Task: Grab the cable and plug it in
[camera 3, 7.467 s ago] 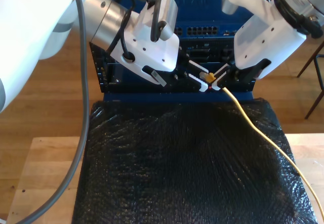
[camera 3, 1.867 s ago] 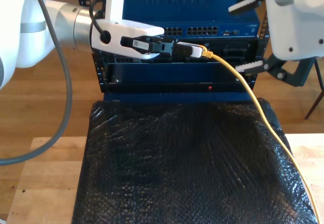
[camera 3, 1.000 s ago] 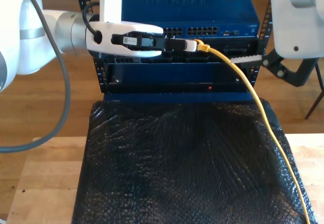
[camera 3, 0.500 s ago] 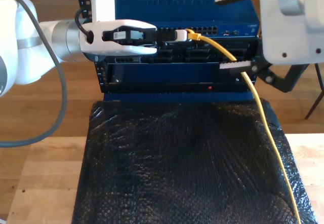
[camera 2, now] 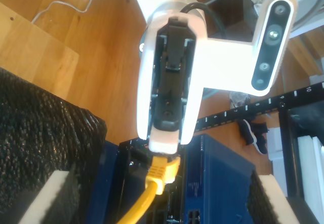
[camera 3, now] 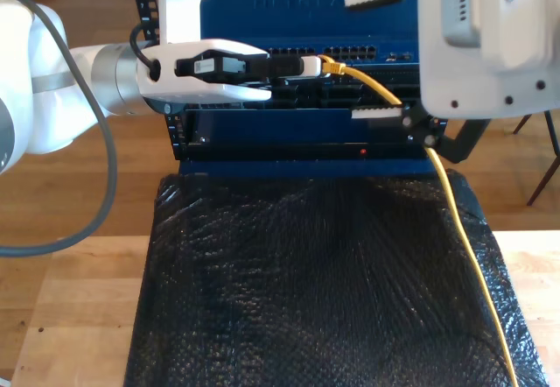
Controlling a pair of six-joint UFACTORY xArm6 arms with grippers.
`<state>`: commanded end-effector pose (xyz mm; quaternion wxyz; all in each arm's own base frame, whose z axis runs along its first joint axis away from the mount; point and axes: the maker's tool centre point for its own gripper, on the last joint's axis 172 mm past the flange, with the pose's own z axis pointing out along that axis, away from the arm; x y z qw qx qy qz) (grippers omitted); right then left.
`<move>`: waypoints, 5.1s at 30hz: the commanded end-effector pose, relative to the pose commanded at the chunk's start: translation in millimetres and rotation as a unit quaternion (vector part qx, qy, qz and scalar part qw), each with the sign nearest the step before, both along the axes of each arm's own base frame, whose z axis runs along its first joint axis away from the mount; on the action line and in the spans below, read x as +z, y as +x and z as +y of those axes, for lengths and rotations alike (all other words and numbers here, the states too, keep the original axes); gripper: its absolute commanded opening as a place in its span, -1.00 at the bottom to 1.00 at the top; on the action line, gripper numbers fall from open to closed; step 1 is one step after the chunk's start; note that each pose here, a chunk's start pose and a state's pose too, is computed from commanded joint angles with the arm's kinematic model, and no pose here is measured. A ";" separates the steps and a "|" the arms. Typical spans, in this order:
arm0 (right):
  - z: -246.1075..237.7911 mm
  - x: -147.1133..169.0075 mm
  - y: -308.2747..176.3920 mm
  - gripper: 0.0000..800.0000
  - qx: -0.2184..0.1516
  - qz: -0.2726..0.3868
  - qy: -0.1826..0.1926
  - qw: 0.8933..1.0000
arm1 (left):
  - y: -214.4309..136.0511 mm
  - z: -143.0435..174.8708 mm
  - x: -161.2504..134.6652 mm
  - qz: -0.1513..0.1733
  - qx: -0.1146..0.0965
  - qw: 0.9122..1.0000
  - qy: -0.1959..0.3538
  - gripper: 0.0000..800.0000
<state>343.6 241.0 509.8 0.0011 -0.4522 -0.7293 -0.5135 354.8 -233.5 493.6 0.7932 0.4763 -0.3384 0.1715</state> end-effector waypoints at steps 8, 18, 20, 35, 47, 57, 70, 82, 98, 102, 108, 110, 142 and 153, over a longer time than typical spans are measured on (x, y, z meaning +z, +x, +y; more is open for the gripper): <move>1.0 -0.5 8.1 0.86 -0.016 -0.012 0.008 1.000 | -2.0 0.0 1.4 0.000 -0.004 1.000 -0.003 -0.98; 3.3 -4.3 8.1 0.59 -0.015 -0.008 0.008 1.000 | 0.5 1.4 4.9 0.003 0.002 1.000 -0.014 -0.98; 5.4 -4.3 6.6 0.45 -0.012 -0.008 0.008 1.000 | 0.5 1.4 4.9 0.003 0.002 1.000 -0.014 -0.98; 12.2 -7.1 4.7 0.25 -0.004 -0.006 0.008 1.000 | 0.5 1.8 3.1 0.006 0.004 1.000 -0.014 -0.97; 12.0 -7.2 5.6 0.17 -0.006 -0.006 0.008 1.000 | 9.8 8.5 8.5 0.015 0.024 0.999 -0.035 -0.96; 9.7 -2.3 10.4 0.16 -0.015 -0.013 0.013 1.000 | 10.2 8.0 7.9 0.015 0.026 0.999 -0.033 -0.95; 8.9 -3.0 12.7 0.10 -0.019 -0.013 0.014 1.000 | 9.6 7.6 8.3 0.012 0.027 0.999 -0.032 -0.95; 9.5 -2.3 12.9 -0.10 -0.019 -0.013 0.015 1.000 | 9.3 7.7 8.5 0.012 0.027 0.999 -0.032 -0.95; 17.5 -8.7 13.7 -0.18 -0.013 0.001 0.021 1.000 | 8.8 7.8 8.3 0.013 0.026 0.999 -0.032 -0.95; 17.5 -7.8 13.7 -0.19 -0.013 0.000 0.021 1.000 | 8.6 7.7 8.0 0.013 0.026 0.999 -0.032 -0.95; 17.5 -6.1 13.4 -0.25 -0.013 -0.001 0.022 1.000 | 8.6 7.7 8.0 0.012 0.026 0.999 -0.032 -0.95; 17.5 -6.1 13.4 -0.30 -0.013 -0.001 0.022 1.000 | 8.6 7.7 8.0 0.012 0.026 0.999 -0.032 -0.95; 16.7 -5.4 17.6 -0.55 -0.019 -0.004 0.024 1.000 | 8.2 7.8 8.2 0.013 0.025 0.999 -0.032 -0.96; 21.6 -5.4 14.0 -0.56 -0.012 -0.004 0.024 1.000 | 8.3 7.6 8.1 0.011 0.025 0.999 -0.030 -0.96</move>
